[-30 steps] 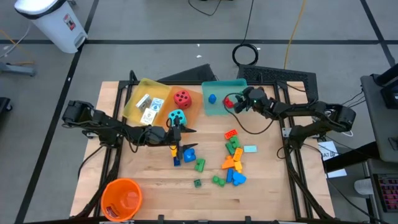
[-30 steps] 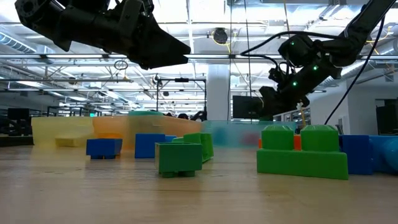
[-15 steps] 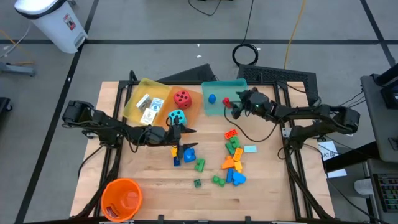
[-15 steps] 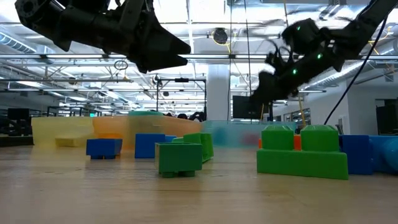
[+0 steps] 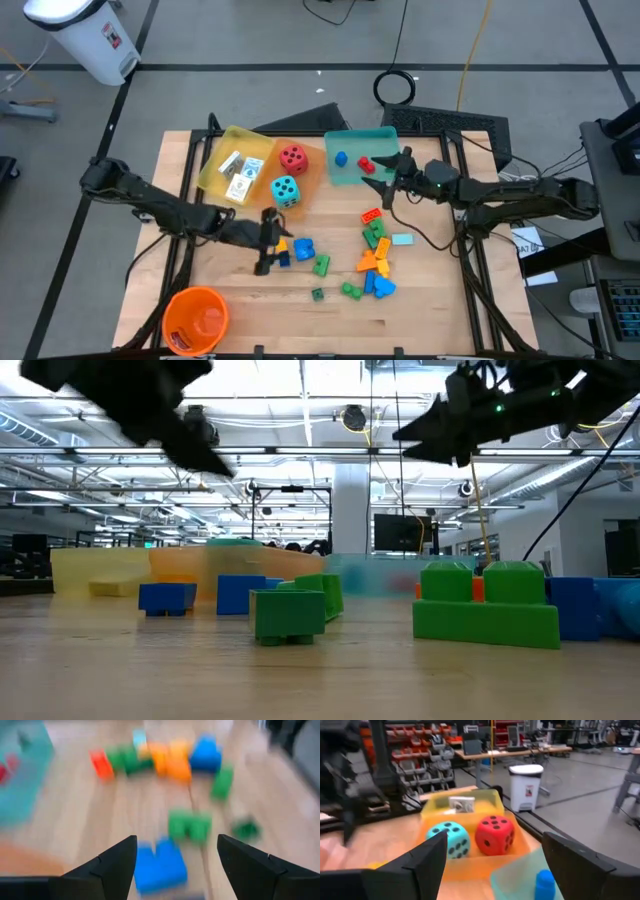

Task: Pick & Place Toys
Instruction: Put the left yellow game piece into the blue bin

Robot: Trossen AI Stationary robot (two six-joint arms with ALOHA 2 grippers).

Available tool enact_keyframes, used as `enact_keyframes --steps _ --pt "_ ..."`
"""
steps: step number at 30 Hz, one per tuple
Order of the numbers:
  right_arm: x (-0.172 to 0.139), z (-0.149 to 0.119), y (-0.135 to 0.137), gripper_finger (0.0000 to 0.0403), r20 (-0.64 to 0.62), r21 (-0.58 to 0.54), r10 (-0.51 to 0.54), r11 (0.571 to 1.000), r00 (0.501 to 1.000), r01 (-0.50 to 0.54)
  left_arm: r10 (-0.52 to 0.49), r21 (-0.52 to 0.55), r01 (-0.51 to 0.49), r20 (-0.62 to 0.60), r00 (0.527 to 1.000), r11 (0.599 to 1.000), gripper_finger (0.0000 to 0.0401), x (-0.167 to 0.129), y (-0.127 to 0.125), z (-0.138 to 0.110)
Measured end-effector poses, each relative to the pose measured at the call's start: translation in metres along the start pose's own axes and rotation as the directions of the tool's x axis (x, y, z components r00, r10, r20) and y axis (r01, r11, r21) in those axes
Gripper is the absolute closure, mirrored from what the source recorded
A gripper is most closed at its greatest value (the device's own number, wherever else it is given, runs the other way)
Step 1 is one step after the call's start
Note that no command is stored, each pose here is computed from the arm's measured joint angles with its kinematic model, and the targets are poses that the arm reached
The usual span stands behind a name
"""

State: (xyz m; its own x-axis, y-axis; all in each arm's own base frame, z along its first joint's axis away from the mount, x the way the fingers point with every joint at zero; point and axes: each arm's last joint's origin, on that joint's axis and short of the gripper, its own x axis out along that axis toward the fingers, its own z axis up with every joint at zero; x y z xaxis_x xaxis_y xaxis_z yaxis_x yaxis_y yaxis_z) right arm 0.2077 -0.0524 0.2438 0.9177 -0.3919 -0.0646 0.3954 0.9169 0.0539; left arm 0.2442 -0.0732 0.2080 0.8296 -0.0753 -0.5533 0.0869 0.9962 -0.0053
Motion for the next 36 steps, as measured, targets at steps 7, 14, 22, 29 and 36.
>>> enact_keyframes --steps 7,14,22,29,36 --pt "-0.003 0.003 0.007 0.0113 0.023 0.0 0.038 0.999 0.999 -0.038 0.061 0.045 -0.05 -0.284 0.957 0.998 0.0121 0.004 -0.013 -0.034" --pt "-0.003 0.004 0.008 0.0113 0.035 0.057 0.04 0.997 0.999 -0.042 0.38 0.13 -0.358 -0.249 0.891 0.925 0.0121 0.022 -0.002 -0.043" --pt "-0.006 0.006 0.02 0.0113 0.064 0.077 0.102 0.991 0.993 -0.106 0.445 0.078 -0.443 -0.288 0.848 0.893 0.0121 0.036 0.006 -0.053" --pt "-0.011 0.01 0.036 0.0113 0.107 0.016 0.18 0.983 0.978 -0.183 0.319 -0.05 -0.358 -0.351 0.88 0.932 0.0121 0.037 -0.003 -0.058" --pt "-0.012 0.011 0.04 0.0113 0.118 -0.014 0.197 0.98 0.973 -0.196 0.212 -0.186 -0.286 -0.338 0.917 0.94 0.0121 0.028 -0.014 -0.053"
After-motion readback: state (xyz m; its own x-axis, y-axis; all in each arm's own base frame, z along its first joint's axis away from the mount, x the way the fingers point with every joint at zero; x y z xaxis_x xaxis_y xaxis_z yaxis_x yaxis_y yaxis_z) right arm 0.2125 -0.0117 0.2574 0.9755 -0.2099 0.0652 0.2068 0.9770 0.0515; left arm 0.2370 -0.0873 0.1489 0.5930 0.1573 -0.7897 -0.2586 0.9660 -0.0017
